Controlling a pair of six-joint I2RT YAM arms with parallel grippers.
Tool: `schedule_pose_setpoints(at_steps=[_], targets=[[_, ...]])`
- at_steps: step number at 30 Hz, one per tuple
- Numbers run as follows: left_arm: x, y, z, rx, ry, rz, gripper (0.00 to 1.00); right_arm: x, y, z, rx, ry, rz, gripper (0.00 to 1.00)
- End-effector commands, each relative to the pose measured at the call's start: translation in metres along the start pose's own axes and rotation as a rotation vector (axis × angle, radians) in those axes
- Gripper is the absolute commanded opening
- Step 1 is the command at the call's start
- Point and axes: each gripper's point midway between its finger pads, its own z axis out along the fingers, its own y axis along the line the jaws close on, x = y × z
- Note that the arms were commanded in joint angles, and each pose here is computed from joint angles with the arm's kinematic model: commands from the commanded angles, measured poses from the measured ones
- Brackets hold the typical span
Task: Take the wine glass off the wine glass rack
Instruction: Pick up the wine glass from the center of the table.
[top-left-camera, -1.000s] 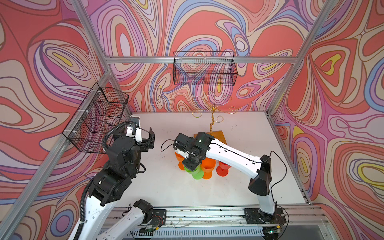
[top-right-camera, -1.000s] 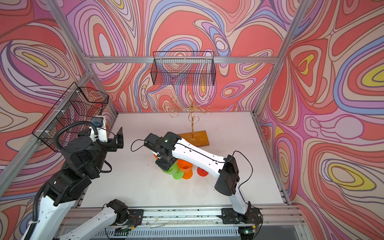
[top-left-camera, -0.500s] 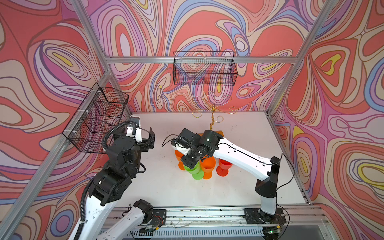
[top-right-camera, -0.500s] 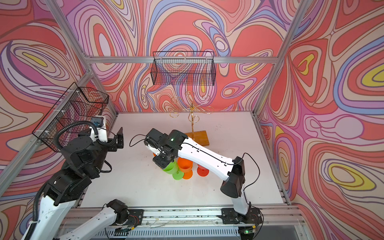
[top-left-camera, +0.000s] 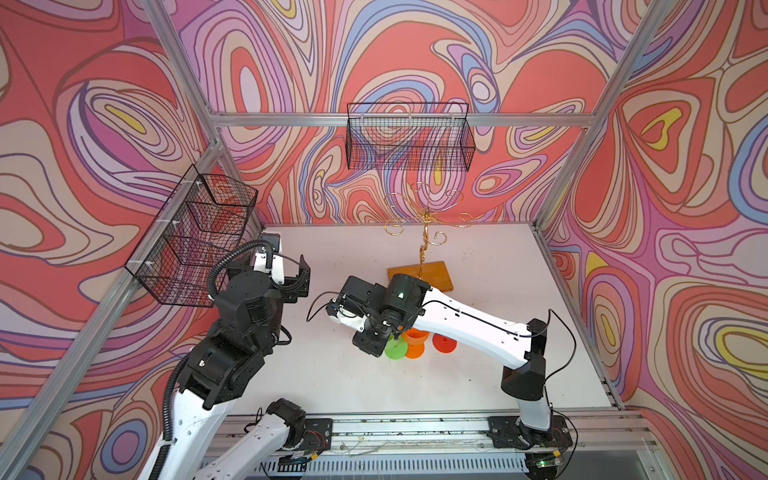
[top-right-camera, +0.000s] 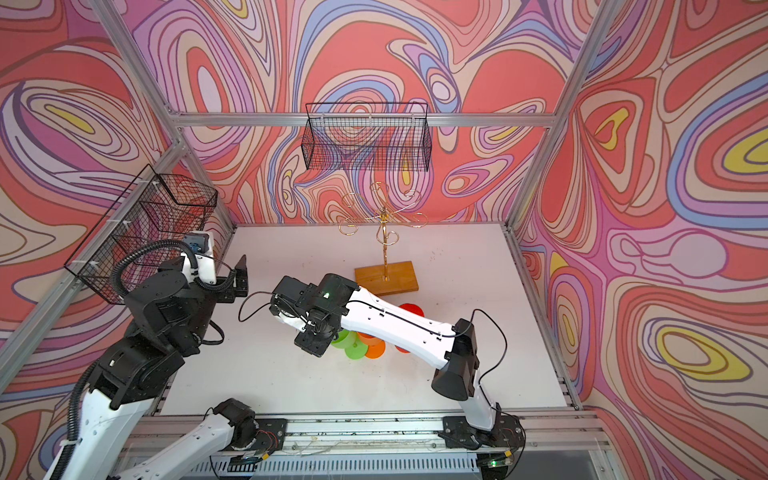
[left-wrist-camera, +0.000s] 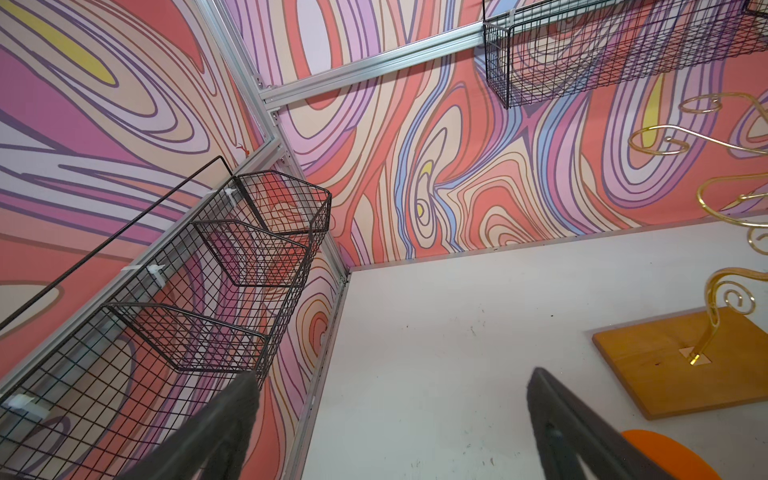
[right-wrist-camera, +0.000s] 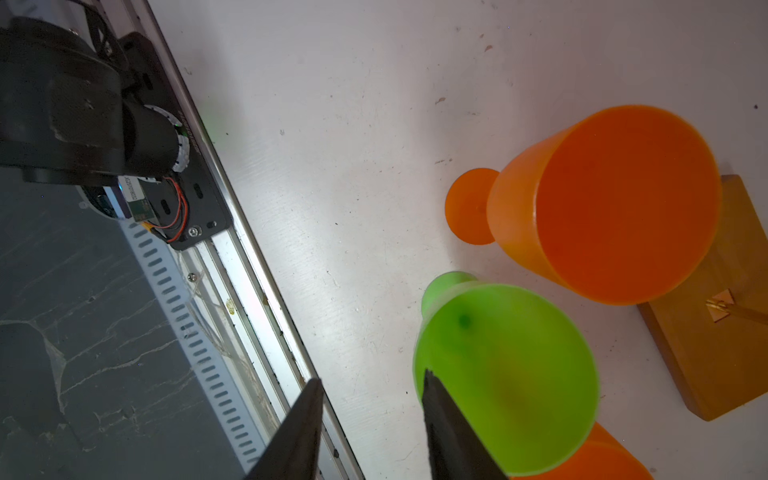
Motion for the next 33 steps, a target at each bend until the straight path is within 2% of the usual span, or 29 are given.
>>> schedule_pose_setpoints(at_steps=[1, 13, 33], targets=[[0.004, 0.000, 0.000, 0.001, 0.013, -0.002, 1.00, 0.007, 0.000, 0.009, 0.034, 0.060, -0.031, 0.41], [0.005, 0.000, 0.000, 0.001, 0.015, -0.004, 1.00, 0.015, -0.010, 0.023, 0.094, 0.113, -0.048, 0.41], [0.005, 0.001, -0.001, 0.003, 0.011, -0.003, 1.00, 0.035, -0.013, 0.054, 0.107, 0.220, -0.061, 0.39]])
